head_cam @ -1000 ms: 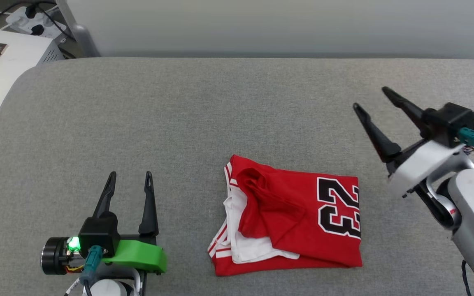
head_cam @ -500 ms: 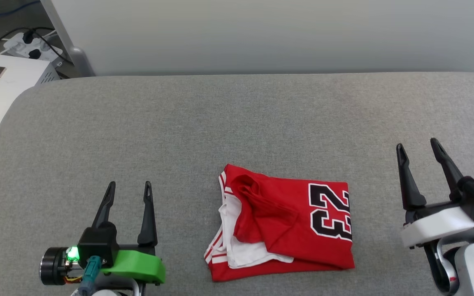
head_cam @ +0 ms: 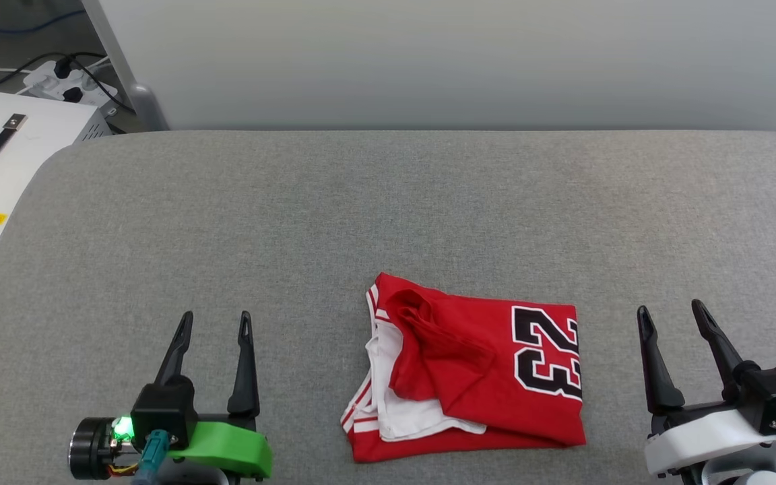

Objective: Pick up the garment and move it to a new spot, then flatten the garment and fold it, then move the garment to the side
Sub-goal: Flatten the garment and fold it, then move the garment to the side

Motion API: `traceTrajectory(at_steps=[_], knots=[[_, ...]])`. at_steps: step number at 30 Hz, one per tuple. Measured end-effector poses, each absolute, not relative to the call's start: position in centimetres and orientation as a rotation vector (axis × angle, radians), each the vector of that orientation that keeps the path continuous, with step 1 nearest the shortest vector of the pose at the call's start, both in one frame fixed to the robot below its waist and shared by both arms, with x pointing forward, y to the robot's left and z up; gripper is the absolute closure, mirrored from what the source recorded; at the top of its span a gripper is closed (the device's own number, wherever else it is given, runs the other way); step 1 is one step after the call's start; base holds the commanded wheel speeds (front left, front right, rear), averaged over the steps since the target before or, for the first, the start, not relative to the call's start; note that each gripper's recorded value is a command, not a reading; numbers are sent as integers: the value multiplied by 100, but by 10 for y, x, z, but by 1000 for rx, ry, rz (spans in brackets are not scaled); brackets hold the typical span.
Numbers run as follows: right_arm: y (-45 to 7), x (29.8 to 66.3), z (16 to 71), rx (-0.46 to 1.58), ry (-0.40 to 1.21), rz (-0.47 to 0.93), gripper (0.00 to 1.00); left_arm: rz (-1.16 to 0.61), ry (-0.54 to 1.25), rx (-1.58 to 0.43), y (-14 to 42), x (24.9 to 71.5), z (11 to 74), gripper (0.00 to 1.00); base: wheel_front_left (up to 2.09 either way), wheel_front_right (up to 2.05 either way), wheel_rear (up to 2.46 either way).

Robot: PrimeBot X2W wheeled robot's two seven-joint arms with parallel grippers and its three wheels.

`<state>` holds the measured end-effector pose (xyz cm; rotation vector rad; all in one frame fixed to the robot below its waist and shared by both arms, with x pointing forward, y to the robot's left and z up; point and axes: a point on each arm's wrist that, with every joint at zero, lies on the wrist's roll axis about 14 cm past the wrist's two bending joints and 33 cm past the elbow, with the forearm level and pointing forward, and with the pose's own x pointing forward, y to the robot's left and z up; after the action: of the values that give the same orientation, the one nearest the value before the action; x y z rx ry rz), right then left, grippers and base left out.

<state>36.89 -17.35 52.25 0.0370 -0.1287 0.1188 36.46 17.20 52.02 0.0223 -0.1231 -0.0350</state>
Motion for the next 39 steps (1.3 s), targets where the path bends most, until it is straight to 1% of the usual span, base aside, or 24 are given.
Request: traceTrajectory(at_steps=[11,13,17,20,23,25,27,33,36,39], knots=[[-171,369,522,23,-126,131,0,-34,-105,22,173,363,515,0,0,0,0],[-173,374,531,6,-154,132,0,-33,-104,22,173,363,514,0,0,0,0],[-180,397,565,-40,-246,146,0,-31,-99,20,174,363,512,0,0,0,0],[-183,417,587,-66,-251,179,0,-28,-92,20,175,363,510,0,0,0,0],[-177,434,582,-38,-122,242,0,-28,-87,20,175,364,509,0,0,0,0],[-178,441,570,-29,3,275,0,-26,-82,20,176,364,507,0,0,0,0],[-180,445,552,23,140,295,0,-25,-81,20,176,365,507,0,0,0,0],[-172,431,490,157,550,379,0,-20,-76,20,178,372,505,0,0,0,0],[-163,422,468,240,683,413,0,-18,-70,21,178,375,503,0,0,0,0],[-157,414,447,273,784,435,0,-15,-66,21,179,379,501,0,0,0,0]])
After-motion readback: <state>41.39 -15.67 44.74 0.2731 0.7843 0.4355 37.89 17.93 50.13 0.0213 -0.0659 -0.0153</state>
